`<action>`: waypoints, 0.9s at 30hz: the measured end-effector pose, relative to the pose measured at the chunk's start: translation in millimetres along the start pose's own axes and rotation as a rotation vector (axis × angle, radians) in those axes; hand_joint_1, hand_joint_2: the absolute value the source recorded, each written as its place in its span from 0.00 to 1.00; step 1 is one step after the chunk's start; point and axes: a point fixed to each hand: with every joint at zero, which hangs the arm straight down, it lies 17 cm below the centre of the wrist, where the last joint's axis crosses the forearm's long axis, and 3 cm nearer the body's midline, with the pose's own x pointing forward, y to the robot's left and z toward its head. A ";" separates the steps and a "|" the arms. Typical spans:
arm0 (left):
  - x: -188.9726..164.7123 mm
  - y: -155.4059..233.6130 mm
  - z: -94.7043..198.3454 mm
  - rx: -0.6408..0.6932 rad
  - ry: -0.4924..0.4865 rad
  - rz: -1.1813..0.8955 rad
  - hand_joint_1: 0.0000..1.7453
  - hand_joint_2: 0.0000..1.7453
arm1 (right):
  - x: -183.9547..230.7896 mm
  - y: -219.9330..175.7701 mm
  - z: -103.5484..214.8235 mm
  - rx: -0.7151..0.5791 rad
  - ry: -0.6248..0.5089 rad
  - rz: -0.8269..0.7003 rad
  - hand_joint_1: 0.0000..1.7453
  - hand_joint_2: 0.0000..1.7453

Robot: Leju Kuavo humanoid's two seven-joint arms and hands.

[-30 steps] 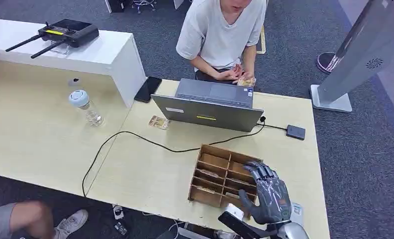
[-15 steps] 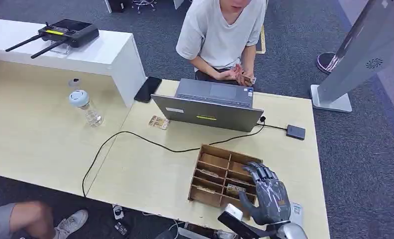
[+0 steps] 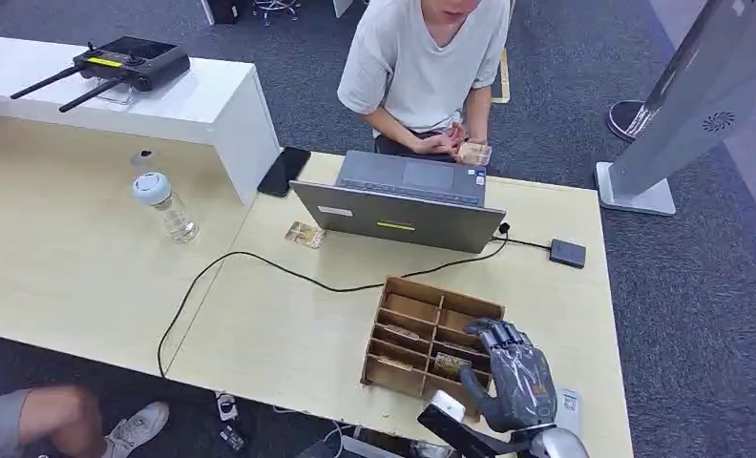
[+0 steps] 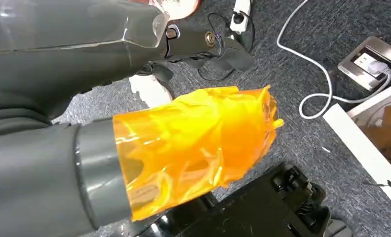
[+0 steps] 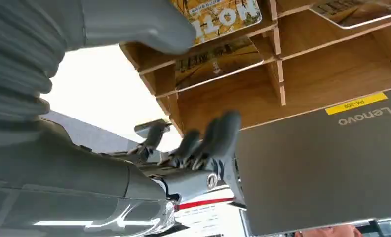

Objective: Pass the card to the sensor for recognition and then transmit it.

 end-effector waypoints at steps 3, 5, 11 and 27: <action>0.1 0.2 0.0 0.000 0.000 0.000 0.00 0.00 | -0.9 1.6 0.5 0.004 0.002 0.000 0.79 1.00; -0.1 -0.1 0.1 -0.001 0.000 -0.002 0.00 0.00 | -0.9 1.4 0.2 0.004 0.002 0.001 0.82 1.00; -1.1 0.4 -0.2 -0.002 0.003 -0.002 0.00 0.00 | -0.8 0.4 -1.3 0.004 0.000 0.002 0.80 1.00; 0.4 -0.5 0.1 -0.002 0.000 -0.003 0.00 0.00 | 0.6 -2.1 -2.4 -0.007 -0.007 0.003 1.00 1.00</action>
